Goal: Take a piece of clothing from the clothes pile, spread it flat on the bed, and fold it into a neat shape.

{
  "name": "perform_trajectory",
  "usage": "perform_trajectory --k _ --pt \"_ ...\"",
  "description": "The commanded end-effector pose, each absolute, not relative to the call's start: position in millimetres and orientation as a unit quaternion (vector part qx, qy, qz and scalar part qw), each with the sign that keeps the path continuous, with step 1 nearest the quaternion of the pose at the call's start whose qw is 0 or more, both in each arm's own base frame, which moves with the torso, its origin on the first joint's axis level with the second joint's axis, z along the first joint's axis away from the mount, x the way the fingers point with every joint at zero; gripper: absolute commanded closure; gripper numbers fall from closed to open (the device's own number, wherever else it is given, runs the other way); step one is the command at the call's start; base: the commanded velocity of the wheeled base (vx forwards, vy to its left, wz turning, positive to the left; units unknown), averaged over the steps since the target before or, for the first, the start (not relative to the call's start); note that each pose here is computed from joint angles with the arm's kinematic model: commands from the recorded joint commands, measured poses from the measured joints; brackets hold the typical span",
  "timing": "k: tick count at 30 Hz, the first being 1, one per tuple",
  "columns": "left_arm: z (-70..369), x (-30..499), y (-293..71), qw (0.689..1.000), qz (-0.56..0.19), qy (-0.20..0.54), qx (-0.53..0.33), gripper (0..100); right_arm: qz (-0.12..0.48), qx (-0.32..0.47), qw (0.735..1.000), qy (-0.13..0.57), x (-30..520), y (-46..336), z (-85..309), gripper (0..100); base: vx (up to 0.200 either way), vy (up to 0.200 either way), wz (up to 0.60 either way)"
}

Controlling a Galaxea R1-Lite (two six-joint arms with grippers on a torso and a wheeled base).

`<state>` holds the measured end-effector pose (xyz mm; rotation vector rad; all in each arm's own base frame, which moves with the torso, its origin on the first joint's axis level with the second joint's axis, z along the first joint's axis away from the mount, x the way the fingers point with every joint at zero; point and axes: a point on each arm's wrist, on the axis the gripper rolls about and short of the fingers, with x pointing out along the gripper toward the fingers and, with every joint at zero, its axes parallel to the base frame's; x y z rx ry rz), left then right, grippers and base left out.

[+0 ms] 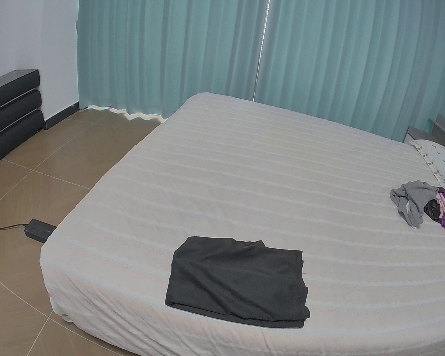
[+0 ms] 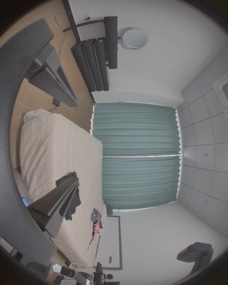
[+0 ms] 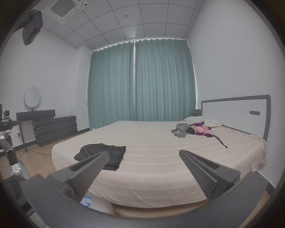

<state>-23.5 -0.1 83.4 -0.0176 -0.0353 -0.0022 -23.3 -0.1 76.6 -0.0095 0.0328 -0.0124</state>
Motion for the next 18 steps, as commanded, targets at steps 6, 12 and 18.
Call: perform_trajectory --k 6,12,18 --pt "75.9 -22.3 -0.3 1.000 -0.005 0.002 -0.004 0 0.010 -0.008 1.000 -0.001 -22.7 0.5 75.8 0 0.000 0.000 0.00" --pt "75.8 -22.3 -0.2 1.000 -0.003 0.002 -0.002 0 0.010 -0.005 1.000 -0.002 -22.7 0.5 76.0 0 0.000 0.000 0.00" --pt "75.7 -22.5 -0.2 1.000 -0.002 0.002 -0.001 0 0.011 -0.007 1.000 -0.002 -22.7 0.6 76.0 0 0.000 0.000 0.00"
